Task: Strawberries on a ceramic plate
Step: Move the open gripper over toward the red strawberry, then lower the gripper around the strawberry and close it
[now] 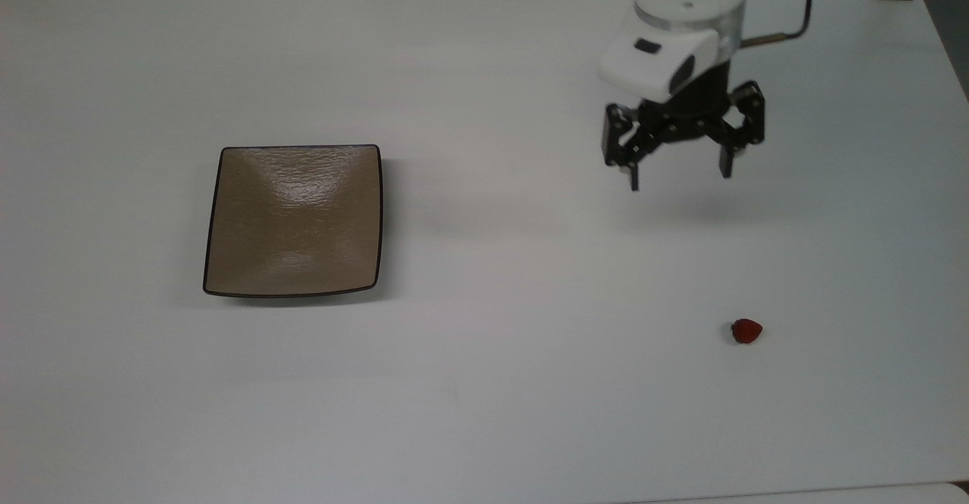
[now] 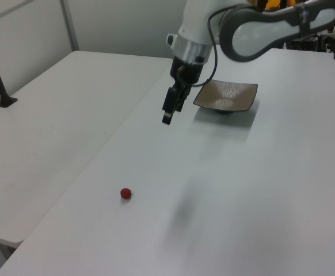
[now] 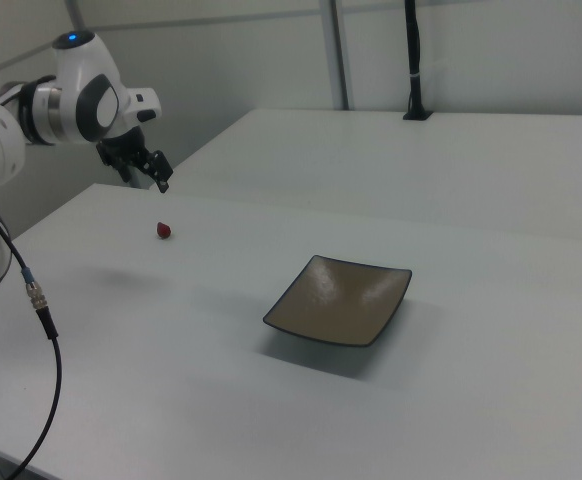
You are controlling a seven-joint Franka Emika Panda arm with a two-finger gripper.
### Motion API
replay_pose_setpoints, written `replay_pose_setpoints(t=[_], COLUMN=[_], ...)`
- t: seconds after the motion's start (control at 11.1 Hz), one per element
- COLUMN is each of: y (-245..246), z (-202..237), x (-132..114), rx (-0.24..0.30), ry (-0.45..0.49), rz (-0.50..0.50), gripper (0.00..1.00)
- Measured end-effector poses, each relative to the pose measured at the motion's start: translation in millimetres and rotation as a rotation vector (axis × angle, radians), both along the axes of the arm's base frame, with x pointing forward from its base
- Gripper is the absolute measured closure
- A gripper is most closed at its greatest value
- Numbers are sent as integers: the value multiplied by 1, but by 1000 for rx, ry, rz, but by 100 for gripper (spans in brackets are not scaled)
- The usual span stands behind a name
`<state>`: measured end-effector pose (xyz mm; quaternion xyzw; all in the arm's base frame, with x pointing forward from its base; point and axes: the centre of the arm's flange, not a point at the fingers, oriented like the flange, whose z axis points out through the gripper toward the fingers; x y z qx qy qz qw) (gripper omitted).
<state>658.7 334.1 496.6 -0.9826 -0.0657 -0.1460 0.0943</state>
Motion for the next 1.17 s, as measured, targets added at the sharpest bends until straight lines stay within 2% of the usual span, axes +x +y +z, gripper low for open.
replay_pose_setpoints(t=[0.18, 0.54, 0.72, 1.17], y=[21, 65, 76, 95], z=[-25, -95, -119, -168], x=[9, 24, 29, 32], rx=[14, 9, 25, 14], ry=[-41, -152, -202, -323], rz=[-12, -26, -11, 60], gripper=[0, 0, 0, 0])
